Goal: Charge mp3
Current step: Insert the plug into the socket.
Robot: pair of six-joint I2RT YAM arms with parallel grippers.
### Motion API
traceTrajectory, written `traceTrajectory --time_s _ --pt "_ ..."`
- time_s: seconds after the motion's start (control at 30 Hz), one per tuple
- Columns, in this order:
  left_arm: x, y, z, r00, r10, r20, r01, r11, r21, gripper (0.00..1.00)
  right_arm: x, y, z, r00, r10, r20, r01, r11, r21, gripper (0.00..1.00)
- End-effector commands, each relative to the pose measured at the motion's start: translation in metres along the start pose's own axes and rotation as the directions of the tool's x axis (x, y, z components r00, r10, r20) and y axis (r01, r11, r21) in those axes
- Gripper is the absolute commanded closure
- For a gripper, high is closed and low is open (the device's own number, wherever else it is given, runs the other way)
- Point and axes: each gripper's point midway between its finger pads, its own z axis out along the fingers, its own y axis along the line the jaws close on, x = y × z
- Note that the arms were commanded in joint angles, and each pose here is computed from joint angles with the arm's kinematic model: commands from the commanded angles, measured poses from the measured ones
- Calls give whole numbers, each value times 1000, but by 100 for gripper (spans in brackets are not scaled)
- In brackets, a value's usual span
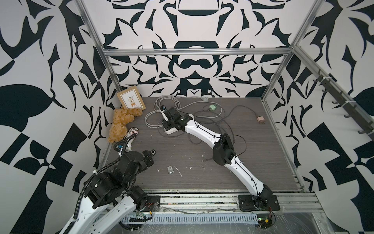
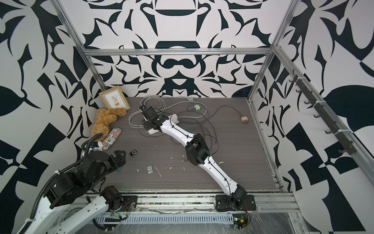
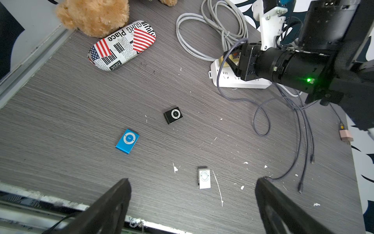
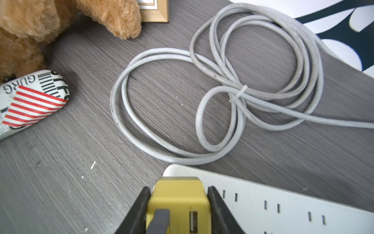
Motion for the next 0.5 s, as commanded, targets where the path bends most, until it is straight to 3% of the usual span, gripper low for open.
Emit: traceTrajectory --time_s 0.0,0.17,0.47 --pt "2 11 0 1000 15 0 -15 999 -45 1 -47 -3 -37 993 -34 113 30 999 40 100" --pt "1 9 0 1000 20 2 -20 999 -44 0 -84 -3 -62 976 -29 214 18 998 52 100" --pt "2 10 1 1000 19 0 -19 999 -44 1 -55 0 -43 992 -16 128 13 1000 28 100"
